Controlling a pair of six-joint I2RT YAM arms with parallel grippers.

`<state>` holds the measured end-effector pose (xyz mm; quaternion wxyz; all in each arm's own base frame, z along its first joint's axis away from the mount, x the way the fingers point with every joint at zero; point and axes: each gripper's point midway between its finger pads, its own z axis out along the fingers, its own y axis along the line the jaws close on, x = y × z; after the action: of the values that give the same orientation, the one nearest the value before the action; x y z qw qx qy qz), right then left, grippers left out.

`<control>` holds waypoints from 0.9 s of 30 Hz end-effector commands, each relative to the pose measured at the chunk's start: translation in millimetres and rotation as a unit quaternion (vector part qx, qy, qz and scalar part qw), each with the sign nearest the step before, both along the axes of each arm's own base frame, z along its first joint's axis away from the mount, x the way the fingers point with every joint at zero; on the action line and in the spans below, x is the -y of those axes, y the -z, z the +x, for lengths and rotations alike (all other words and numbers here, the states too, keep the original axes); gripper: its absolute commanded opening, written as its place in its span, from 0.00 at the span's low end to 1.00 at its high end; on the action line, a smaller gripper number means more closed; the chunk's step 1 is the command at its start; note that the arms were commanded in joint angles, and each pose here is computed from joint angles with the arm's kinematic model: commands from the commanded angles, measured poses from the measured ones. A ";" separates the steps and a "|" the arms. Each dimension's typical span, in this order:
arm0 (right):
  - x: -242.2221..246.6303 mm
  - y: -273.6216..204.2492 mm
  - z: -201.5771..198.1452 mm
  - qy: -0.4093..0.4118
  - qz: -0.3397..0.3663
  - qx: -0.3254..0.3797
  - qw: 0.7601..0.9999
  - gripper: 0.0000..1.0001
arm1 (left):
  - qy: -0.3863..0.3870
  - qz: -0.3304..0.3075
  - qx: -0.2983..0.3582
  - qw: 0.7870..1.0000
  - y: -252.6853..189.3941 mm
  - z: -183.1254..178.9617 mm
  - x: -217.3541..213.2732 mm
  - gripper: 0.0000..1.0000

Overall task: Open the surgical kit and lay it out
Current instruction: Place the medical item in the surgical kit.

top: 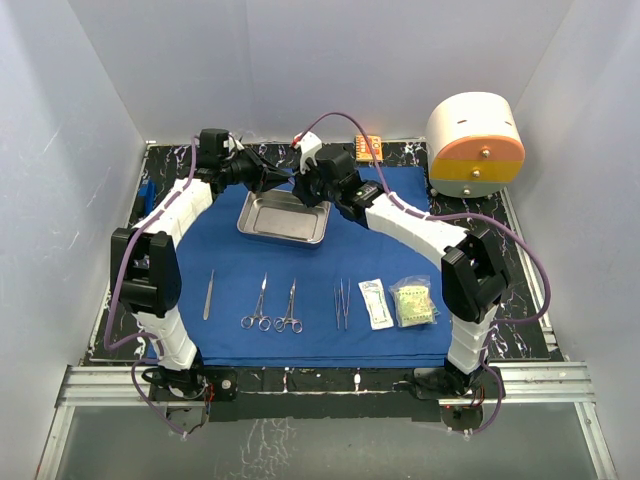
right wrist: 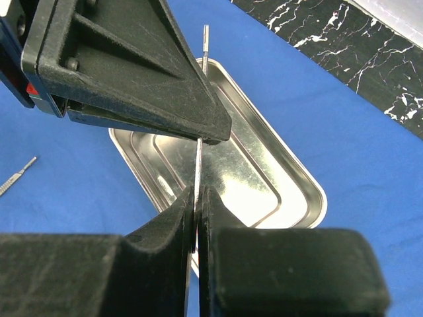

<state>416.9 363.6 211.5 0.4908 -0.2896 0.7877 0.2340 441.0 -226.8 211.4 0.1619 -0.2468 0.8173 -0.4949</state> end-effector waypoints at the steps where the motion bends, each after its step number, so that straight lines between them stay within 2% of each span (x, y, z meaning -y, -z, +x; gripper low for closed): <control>1: -17.4 -27.2 -3.4 -0.021 0.028 0.037 0.999 0.05 | 0.003 -0.008 0.000 1.000 -6.3 -8.1 -1.3 0.00; 4: -16.2 -26.6 -3.2 -0.019 0.026 0.038 0.999 0.12 | -0.001 -0.007 -0.001 1.000 -4.5 -8.0 -5.3 0.00; 11: -14.7 -26.5 -8.1 -0.031 0.020 0.038 0.999 0.37 | -0.007 0.013 0.011 1.000 -1.3 -11.7 -18.3 0.00; 15: -10.5 -37.0 -13.4 -0.061 0.023 0.042 0.997 0.44 | 0.013 0.081 0.053 0.995 -0.2 -21.2 -34.8 0.00; 19: 7.8 -48.0 -15.4 -0.087 0.032 0.039 0.995 0.46 | 0.074 0.190 0.095 0.974 8.1 -47.0 -57.2 0.00; 22: 26.0 -52.9 -21.5 -0.097 0.032 0.041 0.994 0.46 | 0.128 0.267 0.093 0.951 19.8 -74.8 -78.1 0.00; 27: 58.7 -29.8 -30.0 -0.093 0.009 0.040 0.995 0.47 | 0.206 0.370 0.066 0.903 44.5 -116.3 -114.5 0.00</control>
<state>400.5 320.9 225.7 0.4767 -0.3408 0.7633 0.2720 372.2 -149.9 171.6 0.2174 -0.0629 0.9294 -0.2917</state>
